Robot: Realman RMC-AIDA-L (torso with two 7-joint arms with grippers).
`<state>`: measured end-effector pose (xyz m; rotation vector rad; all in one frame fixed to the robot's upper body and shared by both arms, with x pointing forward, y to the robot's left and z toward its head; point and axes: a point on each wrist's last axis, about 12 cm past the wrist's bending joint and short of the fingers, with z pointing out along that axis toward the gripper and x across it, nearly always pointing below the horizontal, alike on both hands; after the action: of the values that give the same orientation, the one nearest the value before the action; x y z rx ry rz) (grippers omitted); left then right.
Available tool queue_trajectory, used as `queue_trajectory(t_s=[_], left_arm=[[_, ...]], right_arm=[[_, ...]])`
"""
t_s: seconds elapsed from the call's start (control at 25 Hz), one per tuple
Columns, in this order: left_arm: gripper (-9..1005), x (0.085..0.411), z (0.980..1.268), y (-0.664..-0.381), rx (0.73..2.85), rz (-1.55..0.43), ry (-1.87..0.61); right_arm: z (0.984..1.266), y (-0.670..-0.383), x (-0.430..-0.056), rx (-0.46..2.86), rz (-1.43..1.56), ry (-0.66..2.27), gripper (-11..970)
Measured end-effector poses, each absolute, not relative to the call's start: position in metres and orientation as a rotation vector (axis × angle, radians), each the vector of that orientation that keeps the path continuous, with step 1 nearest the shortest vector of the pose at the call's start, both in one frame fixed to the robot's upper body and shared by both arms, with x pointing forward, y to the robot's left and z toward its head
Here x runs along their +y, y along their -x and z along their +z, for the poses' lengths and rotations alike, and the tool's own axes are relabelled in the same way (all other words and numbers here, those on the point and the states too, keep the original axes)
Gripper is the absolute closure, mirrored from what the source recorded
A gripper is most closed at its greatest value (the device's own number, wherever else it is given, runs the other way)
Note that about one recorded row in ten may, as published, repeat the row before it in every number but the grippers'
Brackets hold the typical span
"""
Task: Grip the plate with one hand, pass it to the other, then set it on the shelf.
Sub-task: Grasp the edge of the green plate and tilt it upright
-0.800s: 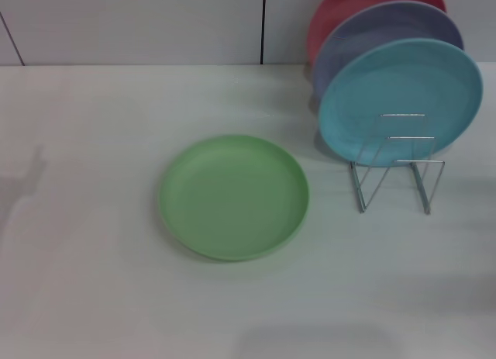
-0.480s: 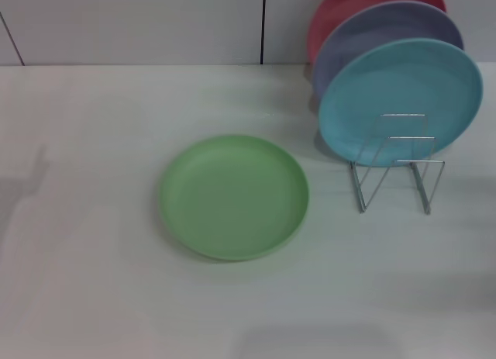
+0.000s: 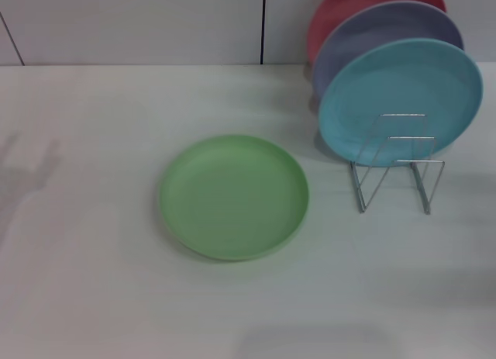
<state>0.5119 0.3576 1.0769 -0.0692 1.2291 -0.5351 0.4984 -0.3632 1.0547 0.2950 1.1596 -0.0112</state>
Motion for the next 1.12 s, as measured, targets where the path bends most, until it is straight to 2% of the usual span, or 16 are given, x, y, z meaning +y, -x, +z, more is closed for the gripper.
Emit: queue_trajectory(t_s=[0.32,0.56,0.88,0.96,1.12], left_arm=[[151,0.364,1.111,-0.533,1.364,-0.824,-0.014],[152,0.363,1.143,-0.544,1.586,-0.899,-0.123],[151,0.364,1.182,-0.549,1.945,-0.798,-0.149],[151,0.353,1.191,-0.556,2.088,-0.715,-0.174],[152,0.337,1.195,-0.565,2.232,-0.613,-0.220]], right_arm=[[1.054,-0.498,-0.361,1.157,-0.002,-0.302,241],[1.053,-0.496,-0.359,1.156,0.004,-0.310,241],[1.053,-0.495,-0.359,1.151,0.003,-0.309,240],[1.053,-0.495,-0.359,1.151,0.003,-0.310,240],[1.053,-0.495,-0.360,1.150,0.003,-0.309,241]])
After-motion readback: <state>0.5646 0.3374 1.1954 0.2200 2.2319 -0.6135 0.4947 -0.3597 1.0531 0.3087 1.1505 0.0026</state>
